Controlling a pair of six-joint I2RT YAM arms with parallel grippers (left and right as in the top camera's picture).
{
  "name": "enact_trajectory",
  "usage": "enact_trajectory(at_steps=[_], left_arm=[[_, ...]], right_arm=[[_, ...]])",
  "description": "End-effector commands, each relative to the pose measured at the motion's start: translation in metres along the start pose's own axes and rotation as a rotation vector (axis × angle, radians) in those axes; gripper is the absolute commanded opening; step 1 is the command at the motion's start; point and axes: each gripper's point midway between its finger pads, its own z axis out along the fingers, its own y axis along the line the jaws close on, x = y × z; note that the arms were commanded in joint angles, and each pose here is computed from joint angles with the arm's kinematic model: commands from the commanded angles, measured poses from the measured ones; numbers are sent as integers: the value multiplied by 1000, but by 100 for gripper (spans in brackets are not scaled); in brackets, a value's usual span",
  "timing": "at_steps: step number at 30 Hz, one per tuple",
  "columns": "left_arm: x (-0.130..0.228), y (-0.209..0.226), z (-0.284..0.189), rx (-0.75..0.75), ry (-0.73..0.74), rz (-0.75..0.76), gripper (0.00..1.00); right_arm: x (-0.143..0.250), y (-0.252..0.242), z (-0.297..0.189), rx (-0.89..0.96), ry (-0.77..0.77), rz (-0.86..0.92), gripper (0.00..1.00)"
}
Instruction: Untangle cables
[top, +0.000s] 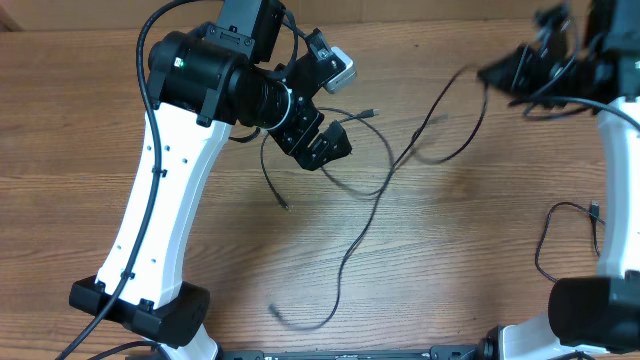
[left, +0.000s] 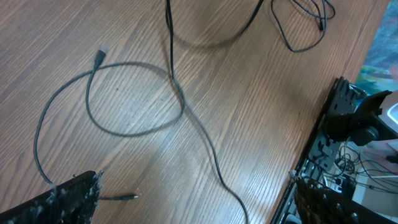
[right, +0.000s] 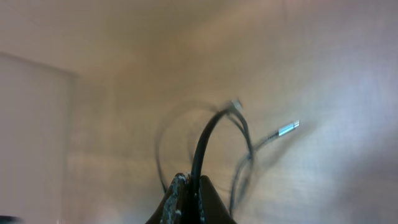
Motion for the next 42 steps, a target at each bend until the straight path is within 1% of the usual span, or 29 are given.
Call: enact_trajectory(at_steps=[1,3,7,11,15,17,18,20,23,27,30,34,37,39,42], left_arm=[[-1,-2,-1,1,-5,4,100],[-1,-2,-1,1,-5,4,100],[-1,-2,-1,1,-5,4,100],[-1,-2,-1,1,-5,4,100],[-1,-2,-1,1,-5,4,100],[-1,-2,-1,1,-5,4,100],[-1,-2,-1,1,-5,4,100],[-1,-2,-1,1,-5,4,100],[-1,-2,-1,1,-5,4,100],[-1,-2,-1,1,-5,4,100],[-1,-2,-1,1,-5,4,100],[-1,-2,-1,1,-5,4,100],[-1,-2,-1,0,-5,4,100],[-1,-2,-1,1,-5,4,100],[-1,-2,-1,1,-5,4,100]], right_arm=[[-41,55,-56,-68,-187,-47,4],[-60,81,-84,-103,-289,-97,4],[-90,118,-123,-174,-456,-165,4],[-107,145,-145,-258,-559,-251,4],[-117,165,-157,-306,-632,-326,4],[-120,178,-162,-324,-670,-406,4],[-119,193,-164,-338,-703,-512,4],[-116,213,-166,-348,-747,-653,4],[-113,226,-166,-354,-777,-735,4],[-115,228,-169,-345,-800,-762,4],[-111,219,-159,-295,-768,-802,3],[-120,192,-149,-115,-767,-817,4],[-135,175,-162,60,-837,-832,4],[-138,167,-163,106,-841,-807,4],[-130,153,-146,118,-758,-774,4]])
